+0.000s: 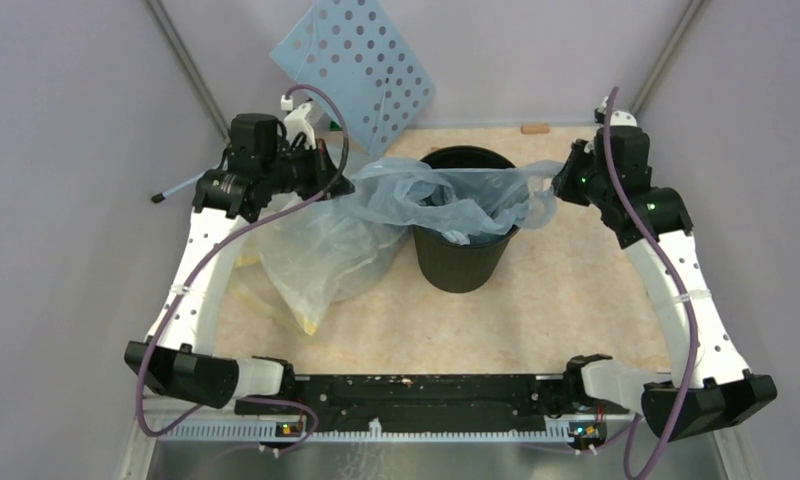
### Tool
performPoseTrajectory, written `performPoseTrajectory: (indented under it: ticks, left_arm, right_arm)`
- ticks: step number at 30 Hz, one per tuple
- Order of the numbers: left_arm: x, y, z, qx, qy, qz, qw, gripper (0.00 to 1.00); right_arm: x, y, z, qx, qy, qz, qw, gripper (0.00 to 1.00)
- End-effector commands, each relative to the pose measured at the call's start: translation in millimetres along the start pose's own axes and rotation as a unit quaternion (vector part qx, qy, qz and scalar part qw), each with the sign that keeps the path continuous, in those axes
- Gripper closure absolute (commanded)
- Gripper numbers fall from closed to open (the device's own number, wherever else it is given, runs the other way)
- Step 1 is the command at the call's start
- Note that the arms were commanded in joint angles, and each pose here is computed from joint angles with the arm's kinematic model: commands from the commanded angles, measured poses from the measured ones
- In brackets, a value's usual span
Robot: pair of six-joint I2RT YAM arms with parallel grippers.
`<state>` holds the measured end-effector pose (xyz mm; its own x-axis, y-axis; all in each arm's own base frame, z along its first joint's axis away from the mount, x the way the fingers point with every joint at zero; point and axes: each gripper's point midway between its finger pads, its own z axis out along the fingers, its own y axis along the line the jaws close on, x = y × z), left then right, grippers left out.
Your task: Put the trash bags into the trash bin
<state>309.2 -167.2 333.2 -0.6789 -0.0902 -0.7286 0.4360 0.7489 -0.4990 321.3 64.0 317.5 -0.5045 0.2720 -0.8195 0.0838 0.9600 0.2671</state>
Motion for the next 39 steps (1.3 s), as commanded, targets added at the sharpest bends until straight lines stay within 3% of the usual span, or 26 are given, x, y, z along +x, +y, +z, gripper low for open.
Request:
performPoseTrajectory:
  ticks: [1, 5, 7, 11, 16, 21, 27, 33, 39]
  left_arm:
    - [9.7, -4.3, 8.1, 0.046, 0.018, 0.005, 0.999, 1.0]
    - [4.3, 6.4, 25.1, 0.048, 0.007, -0.001, 0.999, 1.0]
    - [0.2, 16.0, 35.5, 0.039, 0.0, -0.007, 0.999, 1.0]
    - [-10.8, 22.3, 55.7, 0.055, -0.014, -0.011, 0.998, 1.0]
    - [-23.9, 26.4, 77.4, 0.085, -0.035, 0.015, 0.996, 0.92]
    - [-19.6, 40.4, 110.0, 0.103, 0.001, -0.017, 0.995, 0.95]
    - [-1.8, 50.7, 142.9, 0.13, 0.056, -0.059, 0.988, 0.96]
    - [28.3, 53.5, 165.0, 0.129, 0.109, -0.073, 0.983, 0.98]
    - [42.4, 49.1, 170.7, 0.125, 0.124, -0.072, 0.982, 0.98]
  right_arm:
    - [-9.0, -11.2, 4.4, 0.02, -0.027, -0.01, 0.999, 0.85]
    - [-4.4, -14.3, 20.6, 0.021, -0.027, -0.014, 0.999, 0.79]
    - [-1.2, -12.9, 31.2, 0.015, -0.022, -0.008, 1.0, 0.7]
    - [-1.0, -1.7, 46.7, -0.018, -0.011, 0.002, 1.0, 0.66]
    - [-13.6, 9.2, 54.4, -0.043, -0.028, 0.021, 0.998, 0.53]
    - [-23.3, -6.0, 64.1, -0.018, -0.054, 0.057, 0.997, 0.74]
    - [0.6, -18.8, 92.9, -0.004, -0.009, 0.089, 0.996, 0.98]
    - [49.7, -16.2, 112.3, -0.033, 0.046, 0.102, 0.993, 1.0]
    - [85.7, -7.7, 117.4, -0.075, 0.086, 0.106, 0.988, 1.0]
